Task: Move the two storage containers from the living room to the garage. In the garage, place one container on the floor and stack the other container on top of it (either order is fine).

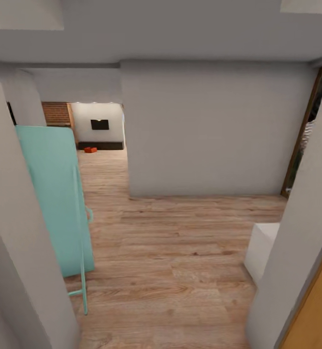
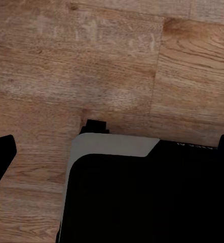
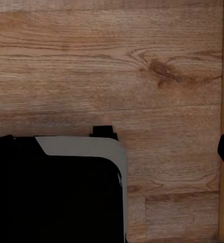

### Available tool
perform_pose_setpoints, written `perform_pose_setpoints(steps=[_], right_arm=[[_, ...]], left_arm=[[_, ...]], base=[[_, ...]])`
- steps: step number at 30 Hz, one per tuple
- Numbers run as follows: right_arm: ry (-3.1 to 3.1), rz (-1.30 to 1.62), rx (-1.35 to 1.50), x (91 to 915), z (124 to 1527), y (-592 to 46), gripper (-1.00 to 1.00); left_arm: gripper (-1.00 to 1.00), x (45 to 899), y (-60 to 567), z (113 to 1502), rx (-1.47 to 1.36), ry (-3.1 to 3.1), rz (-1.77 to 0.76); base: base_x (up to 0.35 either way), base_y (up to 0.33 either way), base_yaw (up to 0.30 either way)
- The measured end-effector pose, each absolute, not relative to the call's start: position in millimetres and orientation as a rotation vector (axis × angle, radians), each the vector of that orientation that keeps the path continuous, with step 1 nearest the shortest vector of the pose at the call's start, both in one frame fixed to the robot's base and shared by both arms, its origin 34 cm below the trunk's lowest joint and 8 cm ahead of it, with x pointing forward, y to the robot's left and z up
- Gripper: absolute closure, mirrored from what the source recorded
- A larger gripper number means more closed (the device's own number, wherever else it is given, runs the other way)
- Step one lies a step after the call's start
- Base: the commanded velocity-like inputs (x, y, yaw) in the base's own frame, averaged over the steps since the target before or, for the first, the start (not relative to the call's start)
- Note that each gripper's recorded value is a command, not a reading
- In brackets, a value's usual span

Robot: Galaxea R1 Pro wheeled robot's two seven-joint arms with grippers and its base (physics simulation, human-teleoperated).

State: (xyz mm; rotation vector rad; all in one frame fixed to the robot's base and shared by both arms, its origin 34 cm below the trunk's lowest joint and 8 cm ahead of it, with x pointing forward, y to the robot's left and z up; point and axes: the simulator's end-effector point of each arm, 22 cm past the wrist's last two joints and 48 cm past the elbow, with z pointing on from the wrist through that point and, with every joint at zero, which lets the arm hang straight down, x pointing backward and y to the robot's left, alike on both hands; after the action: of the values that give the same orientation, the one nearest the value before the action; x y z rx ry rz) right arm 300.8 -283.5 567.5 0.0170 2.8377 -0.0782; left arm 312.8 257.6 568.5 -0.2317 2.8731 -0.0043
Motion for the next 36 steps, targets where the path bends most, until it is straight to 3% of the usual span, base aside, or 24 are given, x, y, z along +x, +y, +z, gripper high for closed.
perform_pose_setpoints(steps=[36], right_arm=[[2.835,-0.069,0.033,301.5,567.6,-278.6,-1.0]], left_arm=[[-1.0,313.4,257.8,568.6,-0.231,2.87,-0.004]], base=[[0.322,0.0,0.0]])
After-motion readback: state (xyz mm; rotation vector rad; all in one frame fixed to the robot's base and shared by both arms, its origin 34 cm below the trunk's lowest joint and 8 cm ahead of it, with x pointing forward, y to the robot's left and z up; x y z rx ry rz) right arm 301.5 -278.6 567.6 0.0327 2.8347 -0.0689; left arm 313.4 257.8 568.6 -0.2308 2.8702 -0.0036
